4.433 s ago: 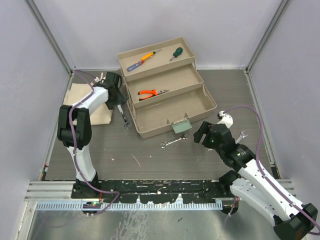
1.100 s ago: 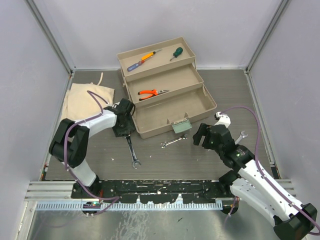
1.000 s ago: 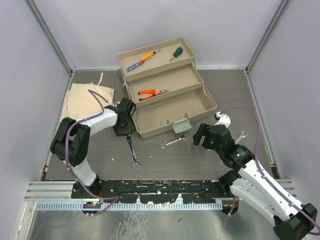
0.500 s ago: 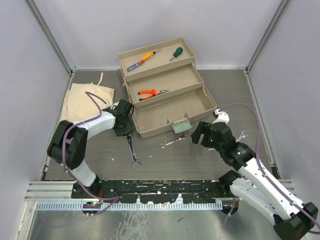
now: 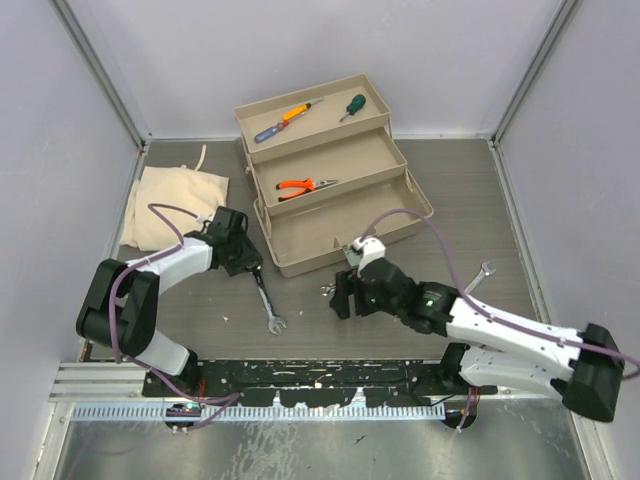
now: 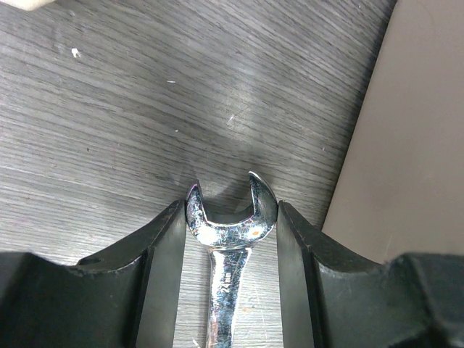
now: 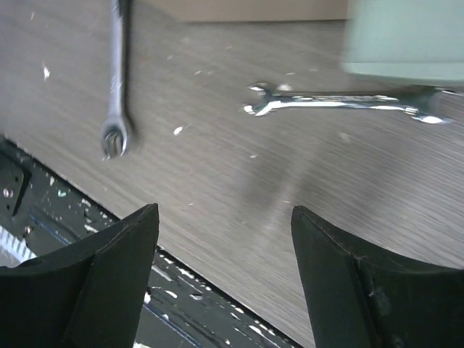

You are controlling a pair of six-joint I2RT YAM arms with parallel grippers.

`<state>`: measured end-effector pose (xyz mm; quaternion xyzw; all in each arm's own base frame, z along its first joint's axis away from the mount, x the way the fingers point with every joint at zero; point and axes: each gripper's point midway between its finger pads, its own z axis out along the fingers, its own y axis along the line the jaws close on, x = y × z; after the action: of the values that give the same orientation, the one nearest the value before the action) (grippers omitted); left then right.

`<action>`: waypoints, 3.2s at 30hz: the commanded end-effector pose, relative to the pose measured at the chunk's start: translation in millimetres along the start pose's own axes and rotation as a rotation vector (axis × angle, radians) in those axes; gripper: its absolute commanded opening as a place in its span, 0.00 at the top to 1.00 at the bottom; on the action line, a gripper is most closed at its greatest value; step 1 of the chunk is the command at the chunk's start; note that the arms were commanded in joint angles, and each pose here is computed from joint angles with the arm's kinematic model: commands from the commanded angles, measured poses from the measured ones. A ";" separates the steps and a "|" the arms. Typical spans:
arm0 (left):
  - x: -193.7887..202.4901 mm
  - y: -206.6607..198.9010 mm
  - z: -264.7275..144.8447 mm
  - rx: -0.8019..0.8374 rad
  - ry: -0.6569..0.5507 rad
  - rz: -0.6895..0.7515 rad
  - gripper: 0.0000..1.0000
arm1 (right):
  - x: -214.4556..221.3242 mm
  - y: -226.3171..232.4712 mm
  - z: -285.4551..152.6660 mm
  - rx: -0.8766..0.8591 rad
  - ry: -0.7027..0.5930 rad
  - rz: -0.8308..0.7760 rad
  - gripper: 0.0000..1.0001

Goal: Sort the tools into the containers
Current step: Move the wrench to the center of the board, then pick up the wrench from the center of the board.

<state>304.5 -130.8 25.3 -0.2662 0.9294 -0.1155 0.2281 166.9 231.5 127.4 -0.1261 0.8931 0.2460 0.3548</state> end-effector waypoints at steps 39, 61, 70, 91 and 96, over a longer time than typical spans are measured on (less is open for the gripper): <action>28.3 26.9 8.1 -0.021 0.060 -0.073 0.72 | 94.8 121.7 161.0 -0.102 0.213 -0.104 0.52; 7.2 4.8 -17.5 0.075 0.003 -0.094 0.68 | 82.3 111.6 165.5 -0.018 0.189 -0.187 0.93; 10.8 17.3 -9.8 0.074 0.006 -0.104 0.71 | 73.1 101.0 152.8 0.011 0.141 -0.153 0.59; -4.5 5.7 -11.9 0.223 -0.117 -0.244 0.75 | 88.8 119.5 135.1 -0.111 0.219 -0.038 0.49; -3.6 8.4 -11.3 0.237 -0.136 -0.278 0.75 | 90.6 129.0 138.7 -0.147 0.230 -0.033 0.50</action>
<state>294.3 -124.8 33.8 -0.3436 0.8636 -0.2294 0.2889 138.8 411.1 28.0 -0.1894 0.9006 0.2869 0.2659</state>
